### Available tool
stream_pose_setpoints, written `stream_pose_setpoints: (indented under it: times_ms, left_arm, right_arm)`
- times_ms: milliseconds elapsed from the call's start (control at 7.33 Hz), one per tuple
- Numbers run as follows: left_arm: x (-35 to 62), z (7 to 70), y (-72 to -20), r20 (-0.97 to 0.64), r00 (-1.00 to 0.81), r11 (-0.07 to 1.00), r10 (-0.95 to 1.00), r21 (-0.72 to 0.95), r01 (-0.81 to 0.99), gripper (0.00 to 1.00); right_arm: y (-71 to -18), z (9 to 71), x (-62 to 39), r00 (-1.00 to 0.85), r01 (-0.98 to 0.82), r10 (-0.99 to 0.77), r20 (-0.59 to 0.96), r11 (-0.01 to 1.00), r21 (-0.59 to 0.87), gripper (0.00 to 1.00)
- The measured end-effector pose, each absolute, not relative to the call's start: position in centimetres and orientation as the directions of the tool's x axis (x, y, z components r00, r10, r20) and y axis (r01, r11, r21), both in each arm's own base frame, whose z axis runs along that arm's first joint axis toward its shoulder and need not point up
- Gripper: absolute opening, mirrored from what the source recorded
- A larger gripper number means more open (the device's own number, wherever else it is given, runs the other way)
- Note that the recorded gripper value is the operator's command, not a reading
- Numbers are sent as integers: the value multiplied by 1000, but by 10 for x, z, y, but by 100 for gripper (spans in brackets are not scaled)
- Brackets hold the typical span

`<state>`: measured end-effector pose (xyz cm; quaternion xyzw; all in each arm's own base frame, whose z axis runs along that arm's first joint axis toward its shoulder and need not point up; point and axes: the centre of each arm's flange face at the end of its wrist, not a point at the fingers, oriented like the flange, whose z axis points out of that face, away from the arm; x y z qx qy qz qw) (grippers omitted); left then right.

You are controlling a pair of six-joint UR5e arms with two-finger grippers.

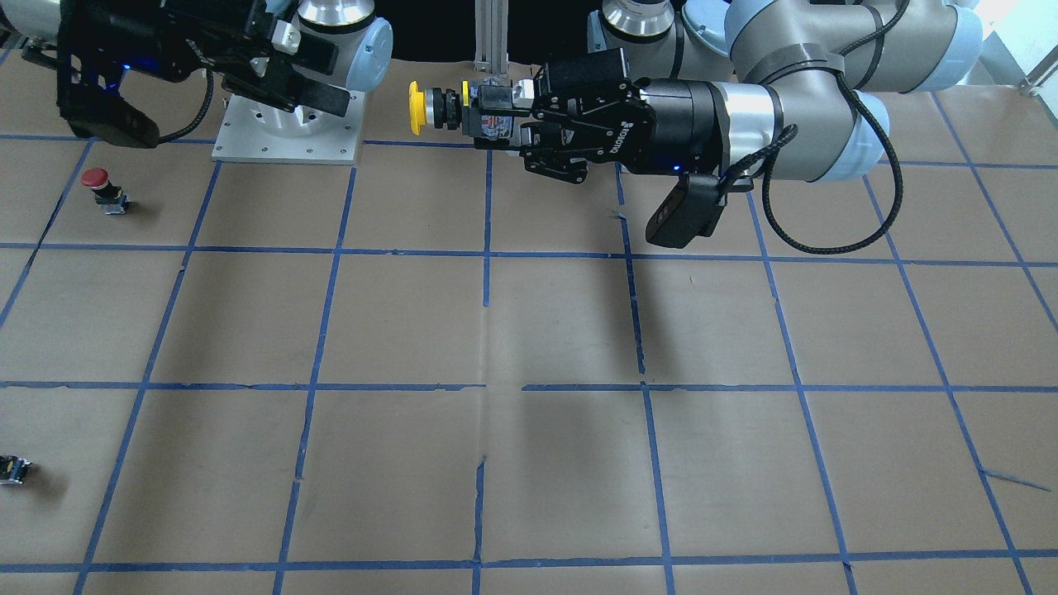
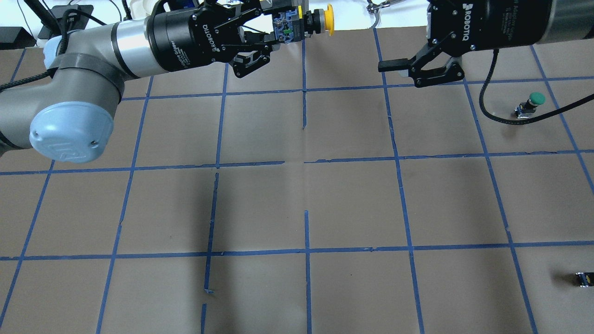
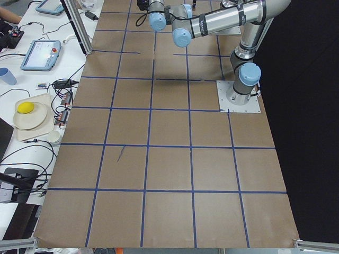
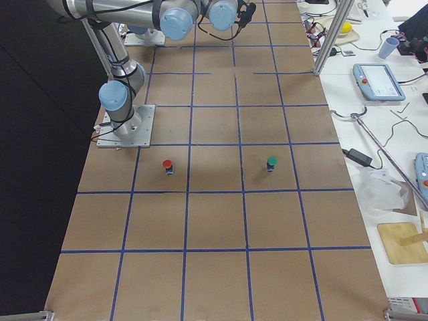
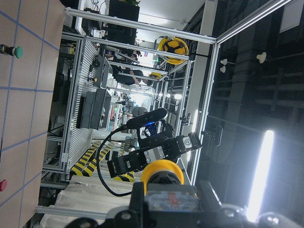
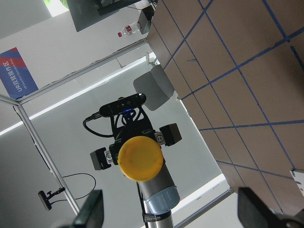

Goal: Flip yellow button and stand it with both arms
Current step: 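Hold the button with the left gripper while the right gripper approaches its yellow cap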

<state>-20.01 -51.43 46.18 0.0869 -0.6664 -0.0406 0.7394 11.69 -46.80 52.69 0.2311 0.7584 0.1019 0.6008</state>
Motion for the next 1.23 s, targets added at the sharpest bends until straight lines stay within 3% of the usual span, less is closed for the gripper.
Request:
stream_pose_setpoints:
  times_ms: [1227]
  left_arm:
    - [-199,462,-522,978,113,982,-174,181,-57,1]
  right_arm:
    - [-496,520,168,-220,159,394,-892,917,366,97]
